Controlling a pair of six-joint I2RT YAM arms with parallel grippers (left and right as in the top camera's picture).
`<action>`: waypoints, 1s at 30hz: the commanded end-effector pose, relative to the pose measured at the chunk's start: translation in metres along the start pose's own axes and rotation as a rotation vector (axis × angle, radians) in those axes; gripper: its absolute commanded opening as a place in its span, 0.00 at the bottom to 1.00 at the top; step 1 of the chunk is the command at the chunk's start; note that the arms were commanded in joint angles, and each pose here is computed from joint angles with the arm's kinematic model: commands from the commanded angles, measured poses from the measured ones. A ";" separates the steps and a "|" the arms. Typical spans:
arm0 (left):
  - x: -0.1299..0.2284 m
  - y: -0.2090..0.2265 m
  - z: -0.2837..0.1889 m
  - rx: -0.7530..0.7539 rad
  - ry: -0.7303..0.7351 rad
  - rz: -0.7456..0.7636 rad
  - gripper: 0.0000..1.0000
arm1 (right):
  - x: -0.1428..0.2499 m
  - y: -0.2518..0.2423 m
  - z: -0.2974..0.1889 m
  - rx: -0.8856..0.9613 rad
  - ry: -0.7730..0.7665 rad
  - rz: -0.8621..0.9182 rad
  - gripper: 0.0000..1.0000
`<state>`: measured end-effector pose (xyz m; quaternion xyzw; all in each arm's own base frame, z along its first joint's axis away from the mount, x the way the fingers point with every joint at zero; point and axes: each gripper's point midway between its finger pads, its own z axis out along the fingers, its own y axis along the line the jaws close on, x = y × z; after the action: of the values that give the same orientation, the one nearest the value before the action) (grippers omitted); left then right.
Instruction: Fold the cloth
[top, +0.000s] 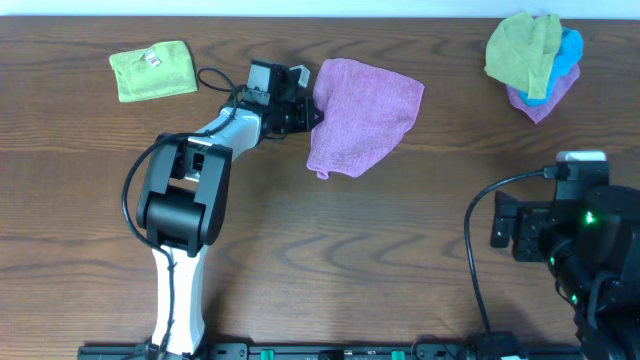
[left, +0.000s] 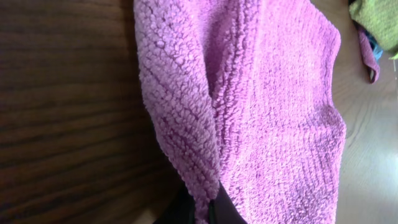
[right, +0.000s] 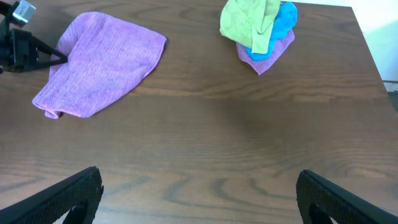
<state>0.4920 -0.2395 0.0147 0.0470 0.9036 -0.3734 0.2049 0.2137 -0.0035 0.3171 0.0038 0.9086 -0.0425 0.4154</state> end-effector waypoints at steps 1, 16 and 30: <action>-0.007 0.012 -0.002 -0.019 -0.015 -0.016 0.06 | 0.000 0.000 0.000 0.003 -0.001 -0.002 0.99; -0.032 0.009 -0.016 -0.017 -0.043 0.006 0.18 | -0.004 0.002 0.014 0.004 0.031 -0.008 0.99; -0.025 0.014 -0.014 -0.051 -0.022 0.001 0.25 | -0.008 0.002 0.014 0.004 0.014 -0.012 0.99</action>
<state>0.5114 -0.2175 0.0303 0.0300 0.9071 -0.3619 0.2130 0.2294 -0.0016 0.3128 0.0026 0.9123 -0.0437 0.4071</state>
